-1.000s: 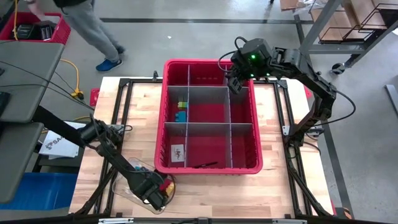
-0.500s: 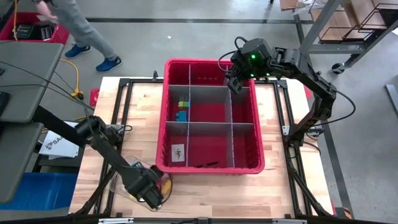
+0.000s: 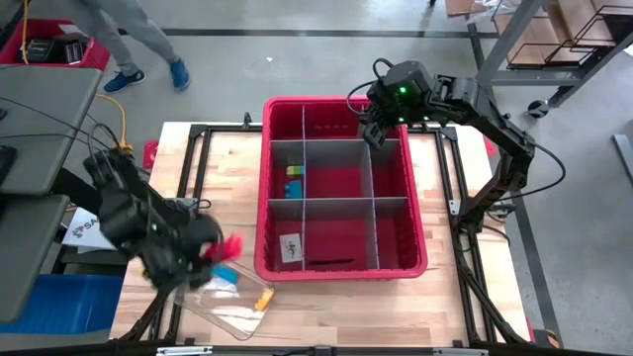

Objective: Sort blocks
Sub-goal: Put the orange block into the bin

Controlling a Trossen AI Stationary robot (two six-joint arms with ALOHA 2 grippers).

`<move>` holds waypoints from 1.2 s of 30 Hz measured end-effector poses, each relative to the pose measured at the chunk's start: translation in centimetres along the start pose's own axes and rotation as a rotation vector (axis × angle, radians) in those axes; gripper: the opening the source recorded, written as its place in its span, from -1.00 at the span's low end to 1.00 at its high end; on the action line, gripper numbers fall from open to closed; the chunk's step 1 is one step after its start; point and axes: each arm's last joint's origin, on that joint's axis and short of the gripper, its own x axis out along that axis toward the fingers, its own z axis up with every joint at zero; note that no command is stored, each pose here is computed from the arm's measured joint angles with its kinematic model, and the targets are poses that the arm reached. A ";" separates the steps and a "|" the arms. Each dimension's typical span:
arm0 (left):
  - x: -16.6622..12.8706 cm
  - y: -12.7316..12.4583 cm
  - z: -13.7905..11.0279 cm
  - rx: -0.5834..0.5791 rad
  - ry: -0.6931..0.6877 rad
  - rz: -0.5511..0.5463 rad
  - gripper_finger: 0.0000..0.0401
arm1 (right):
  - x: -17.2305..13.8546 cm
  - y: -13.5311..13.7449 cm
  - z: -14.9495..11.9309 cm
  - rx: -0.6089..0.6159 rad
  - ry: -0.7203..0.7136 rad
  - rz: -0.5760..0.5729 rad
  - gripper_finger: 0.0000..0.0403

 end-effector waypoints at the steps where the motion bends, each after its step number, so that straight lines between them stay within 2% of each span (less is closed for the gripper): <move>1: -0.2 0.8 0.6 -0.031 -0.079 0.047 -0.10 | 0.0 0.0 0.0 0.002 0.000 -0.001 -0.36; 4: -0.1 3.5 2.6 -0.091 -0.291 0.157 -0.29 | 0.0 0.0 0.0 -0.001 -0.001 -0.003 -0.36; 10: 2.0 7.2 6.6 -0.298 -0.521 0.413 -0.68 | 0.0 -0.1 0.0 0.018 -0.004 -0.026 -0.36; 12: 2.2 8.0 7.7 -0.297 -0.522 0.443 -0.82 | 0.0 -0.1 0.0 0.020 -0.005 -0.031 -0.36; 14: 2.5 8.3 8.2 -0.278 -0.476 0.427 -0.93 | 0.0 -0.1 0.1 0.028 -0.007 -0.031 -0.36; 17: 2.6 8.5 8.1 -0.233 -0.410 0.417 -0.98 | 0.0 -0.1 0.1 0.036 -0.008 -0.032 -0.36; 22: 2.8 9.9 8.1 -0.220 -0.287 0.448 -0.76 | 0.0 -0.1 0.1 0.036 -0.008 -0.034 -0.36; 28: 3.2 13.1 9.4 -0.245 -0.220 0.599 -0.25 | 0.0 -0.1 0.1 0.057 -0.010 -0.033 -0.36; 33: 3.7 18.7 11.2 -0.526 -0.239 0.735 0.11 | 0.0 -0.1 0.1 0.092 -0.010 -0.033 -0.36; 36: 5.4 22.4 11.1 -0.720 -0.171 0.730 0.21 | 0.0 0.0 0.1 0.102 -0.008 -0.019 -0.36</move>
